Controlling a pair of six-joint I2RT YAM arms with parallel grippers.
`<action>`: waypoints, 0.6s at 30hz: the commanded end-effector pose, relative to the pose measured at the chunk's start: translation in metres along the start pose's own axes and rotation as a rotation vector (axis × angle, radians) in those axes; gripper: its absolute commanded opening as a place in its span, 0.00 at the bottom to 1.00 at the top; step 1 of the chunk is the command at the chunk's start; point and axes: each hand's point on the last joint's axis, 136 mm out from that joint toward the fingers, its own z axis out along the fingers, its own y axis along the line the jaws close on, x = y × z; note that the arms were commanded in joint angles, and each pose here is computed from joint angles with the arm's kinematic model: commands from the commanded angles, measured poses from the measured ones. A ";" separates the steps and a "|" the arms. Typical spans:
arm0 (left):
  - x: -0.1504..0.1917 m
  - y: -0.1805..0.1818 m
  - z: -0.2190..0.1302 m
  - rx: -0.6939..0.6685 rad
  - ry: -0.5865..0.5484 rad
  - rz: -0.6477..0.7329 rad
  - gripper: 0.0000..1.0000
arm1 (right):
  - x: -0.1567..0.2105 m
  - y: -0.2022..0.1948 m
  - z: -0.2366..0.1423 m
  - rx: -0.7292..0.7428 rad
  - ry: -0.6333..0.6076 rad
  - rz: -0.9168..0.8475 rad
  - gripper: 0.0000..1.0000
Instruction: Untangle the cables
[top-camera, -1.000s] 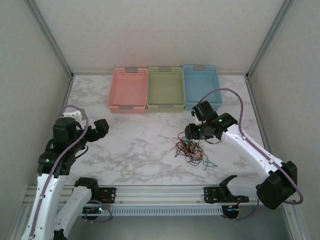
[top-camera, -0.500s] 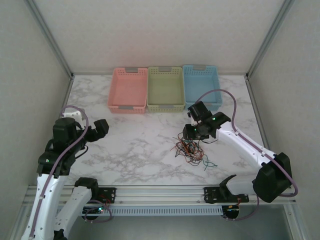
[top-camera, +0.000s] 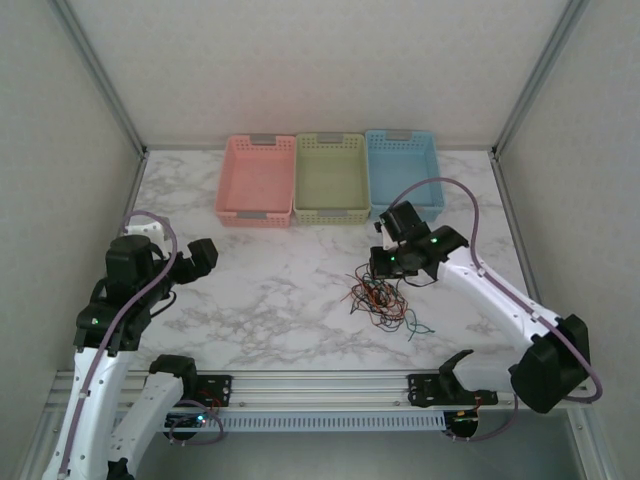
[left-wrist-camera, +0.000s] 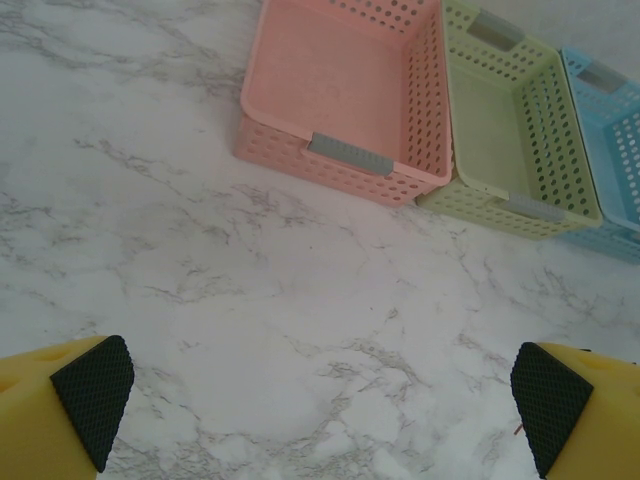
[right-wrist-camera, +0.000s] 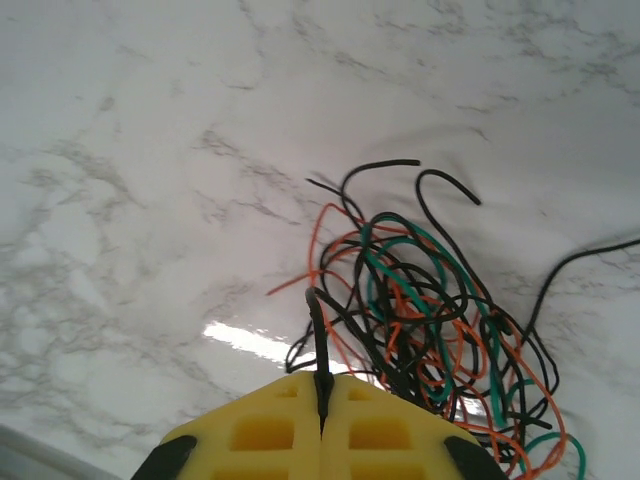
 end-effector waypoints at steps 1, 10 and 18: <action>-0.014 -0.009 -0.007 0.024 -0.015 0.000 1.00 | -0.025 0.040 -0.036 -0.173 -0.115 -0.073 0.00; -0.018 -0.055 -0.001 0.255 0.035 -0.085 0.96 | -0.077 0.131 -0.118 -0.456 -0.298 -0.288 0.00; 0.003 -0.074 0.017 0.336 0.116 -0.135 0.92 | -0.104 0.160 -0.127 -0.551 -0.338 -0.283 0.00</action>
